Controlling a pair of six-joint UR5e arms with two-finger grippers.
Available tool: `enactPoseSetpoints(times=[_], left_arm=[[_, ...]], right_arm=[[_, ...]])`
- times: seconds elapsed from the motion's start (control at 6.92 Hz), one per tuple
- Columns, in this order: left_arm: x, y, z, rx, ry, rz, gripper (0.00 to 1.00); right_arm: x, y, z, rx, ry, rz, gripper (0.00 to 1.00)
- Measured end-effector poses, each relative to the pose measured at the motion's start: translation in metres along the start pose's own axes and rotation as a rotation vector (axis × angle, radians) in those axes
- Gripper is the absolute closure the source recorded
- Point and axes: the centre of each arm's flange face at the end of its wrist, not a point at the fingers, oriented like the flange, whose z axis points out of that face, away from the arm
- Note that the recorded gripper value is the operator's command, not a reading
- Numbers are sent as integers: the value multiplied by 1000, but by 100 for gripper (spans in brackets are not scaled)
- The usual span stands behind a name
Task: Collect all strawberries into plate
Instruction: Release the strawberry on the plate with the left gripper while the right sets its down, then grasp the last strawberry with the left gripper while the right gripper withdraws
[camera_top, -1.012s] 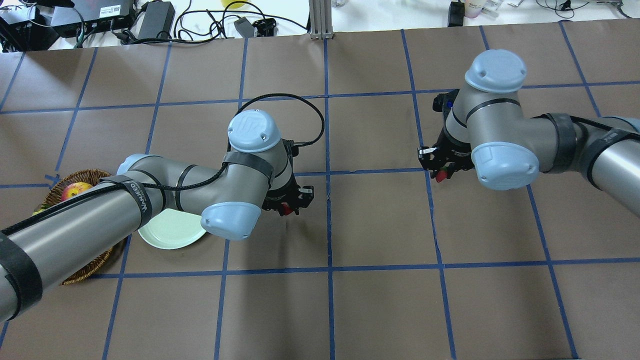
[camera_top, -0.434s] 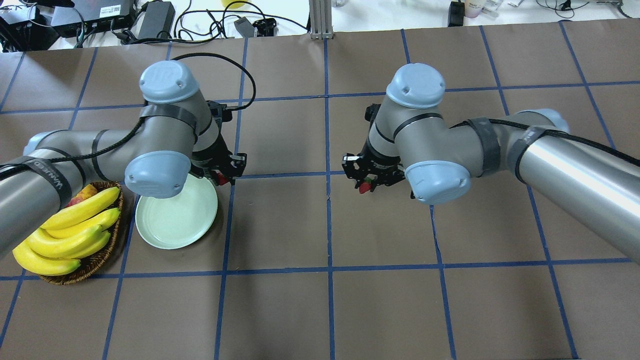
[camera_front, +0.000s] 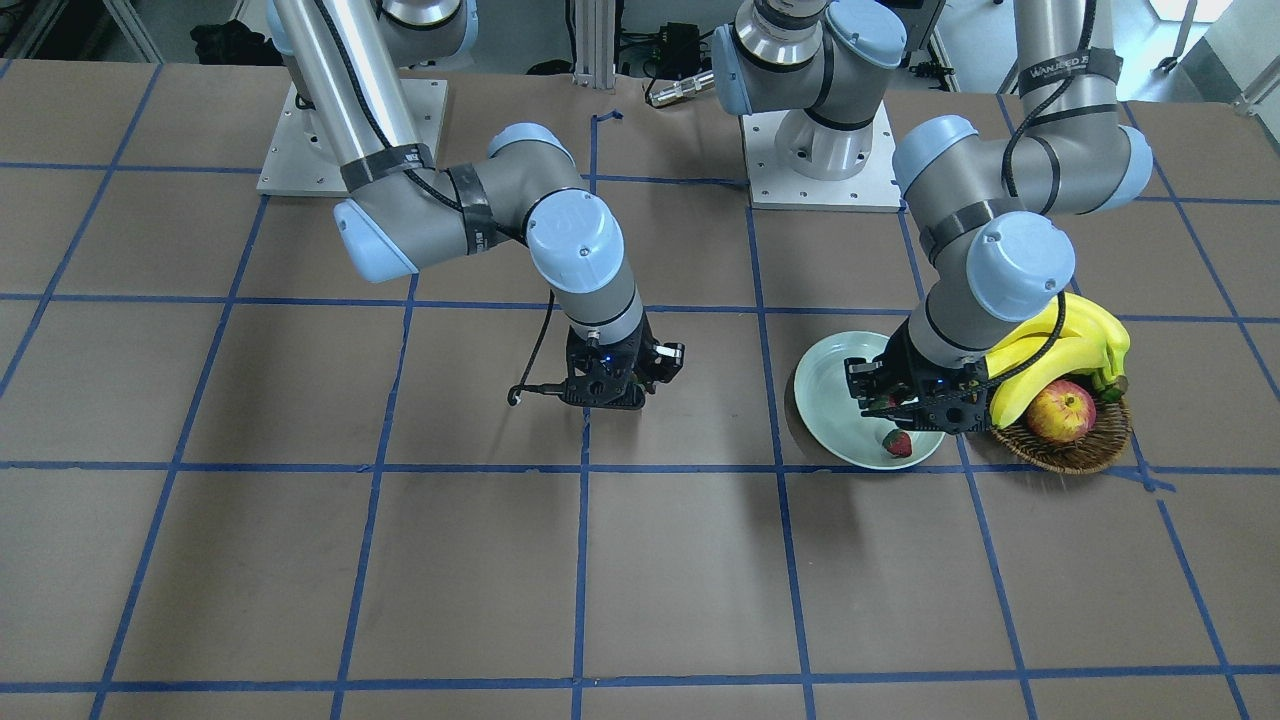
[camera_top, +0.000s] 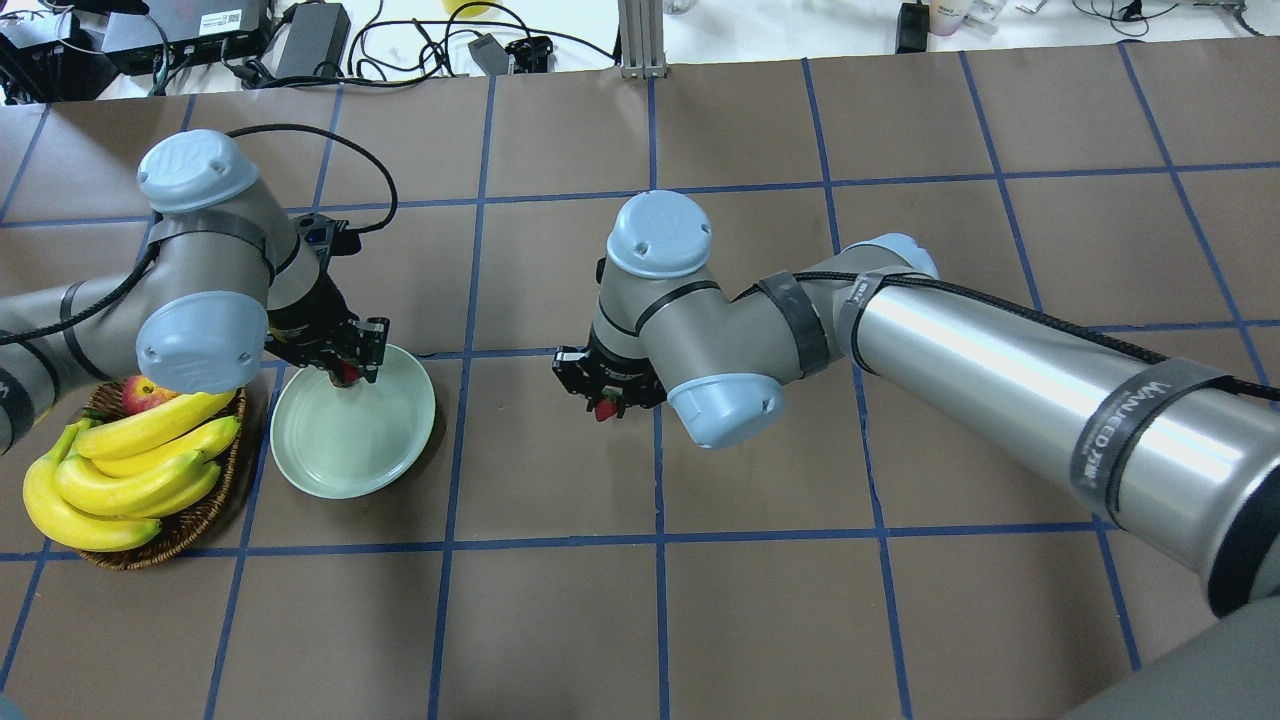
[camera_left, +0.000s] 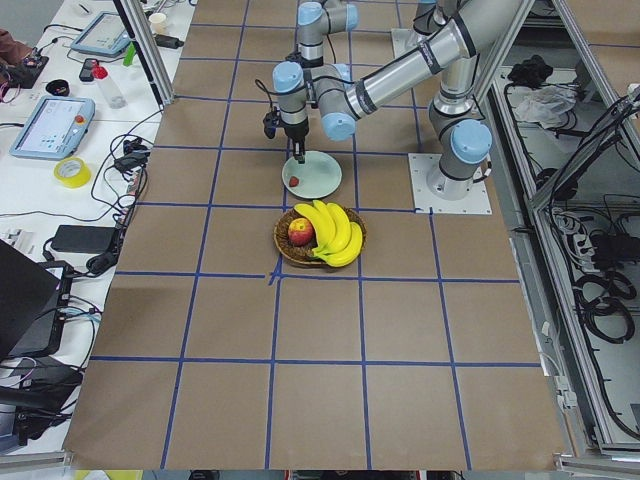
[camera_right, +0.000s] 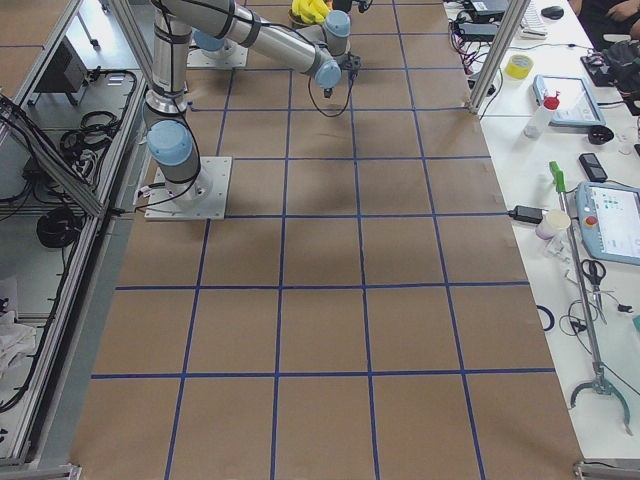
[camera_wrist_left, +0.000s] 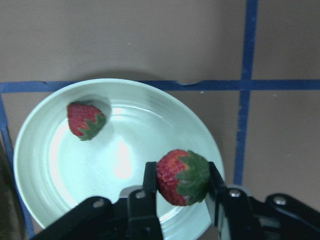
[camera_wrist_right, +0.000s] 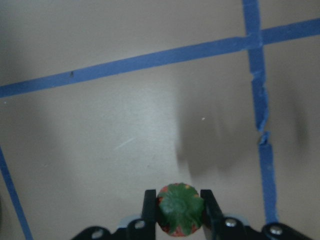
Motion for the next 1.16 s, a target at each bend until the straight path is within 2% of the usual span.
enactPoseSetpoints(times=[0.14,0.29,0.43,0.58,0.72,1.01,1.16], left_arm=[[-17,2,9,-9,6,-3,61],[-25,3,15,-17,12,-7,13],[-27,2,19,-21,18,-10,0],[-28,2,21,-25,23,-13,0],[-27,2,20,-27,23,-14,0],[-3,4,8,-11,13,-12,0],[32,6,2,3,4,15,0]], right_arm=[[-4,2,8,-2,4,2,0],[-6,3,8,0,5,0,0],[-7,2,0,11,4,-11,0],[-6,-1,-22,40,14,-36,0],[5,-7,-55,74,48,-59,0],[62,-24,-143,120,139,-87,0],[94,-26,-187,143,183,-122,0]])
